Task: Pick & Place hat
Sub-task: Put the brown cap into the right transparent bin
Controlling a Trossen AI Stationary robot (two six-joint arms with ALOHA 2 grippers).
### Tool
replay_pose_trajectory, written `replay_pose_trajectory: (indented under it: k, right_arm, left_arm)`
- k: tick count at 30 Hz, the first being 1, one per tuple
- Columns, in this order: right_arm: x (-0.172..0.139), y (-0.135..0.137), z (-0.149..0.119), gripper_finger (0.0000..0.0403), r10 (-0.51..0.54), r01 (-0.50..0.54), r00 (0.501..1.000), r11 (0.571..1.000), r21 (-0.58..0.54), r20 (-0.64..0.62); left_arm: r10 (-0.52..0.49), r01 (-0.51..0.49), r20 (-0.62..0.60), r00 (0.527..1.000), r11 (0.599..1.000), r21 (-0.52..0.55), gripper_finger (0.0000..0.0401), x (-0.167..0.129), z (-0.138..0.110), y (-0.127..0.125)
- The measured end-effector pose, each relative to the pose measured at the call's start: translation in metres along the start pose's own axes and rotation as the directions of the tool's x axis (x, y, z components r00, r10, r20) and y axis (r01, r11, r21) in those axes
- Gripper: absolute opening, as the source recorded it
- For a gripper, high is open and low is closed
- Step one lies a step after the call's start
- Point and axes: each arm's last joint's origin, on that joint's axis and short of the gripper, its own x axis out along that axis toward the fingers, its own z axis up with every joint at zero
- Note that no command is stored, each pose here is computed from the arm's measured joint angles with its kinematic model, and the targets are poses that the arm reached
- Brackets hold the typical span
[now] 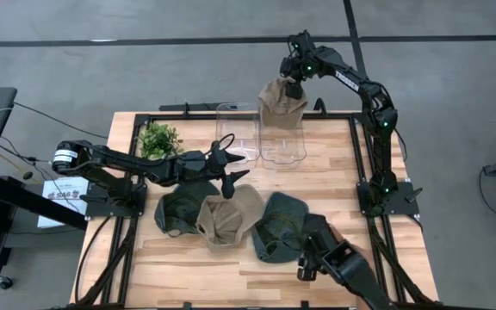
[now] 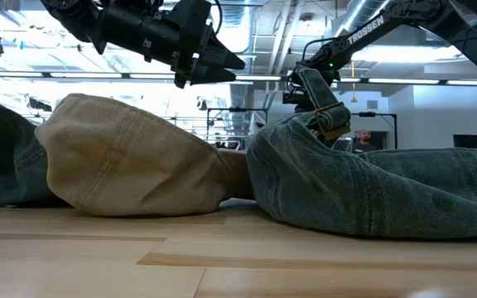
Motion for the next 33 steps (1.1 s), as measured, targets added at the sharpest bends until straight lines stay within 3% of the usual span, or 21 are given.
replay_pose_trajectory:
  k: [6, 16, 24, 27, 29, 33]
  right_arm:
    - [-0.006, -0.003, -0.002, 0.0277, 0.067, -0.069, 0.993, 0.997, 0.027, 0.094]
    - [-0.020, -0.013, -0.009, 0.0277, 0.056, -0.064, 0.990, 0.996, 0.058, 0.126]
    - [-0.051, -0.015, -0.009, 0.0277, 0.140, -0.173, 0.952, 0.980, 0.101, 0.274]
    - [-0.066, -0.012, -0.010, 0.0277, 0.261, -0.319, 0.881, 0.944, 0.087, 0.396]
    - [-0.074, -0.005, -0.010, 0.0277, 0.358, -0.438, 0.813, 0.896, 0.077, 0.459]
    - [-0.085, 0.011, -0.014, 0.0277, 0.493, -0.600, 0.744, 0.790, 0.126, 0.450]
  left_arm:
    - [0.000, 0.000, 0.000, 1.000, 1.000, 0.000, 0.0232, 0.000, 0.000, 0.000]
    - [0.000, 0.000, -0.001, 1.000, 1.000, 0.000, 0.0232, 0.000, 0.000, 0.000]
    - [0.000, 0.000, -0.010, 1.000, 1.000, 0.003, 0.0232, 0.000, -0.001, 0.000]
    - [0.001, -0.001, -0.031, 1.000, 1.000, 0.008, 0.0232, 0.000, -0.003, 0.000]
    - [0.002, -0.002, -0.046, 0.999, 1.000, 0.007, 0.0232, 0.000, -0.004, 0.000]
    - [-0.001, 0.001, -0.050, 0.999, 1.000, -0.002, 0.0232, 0.000, -0.005, -0.001]
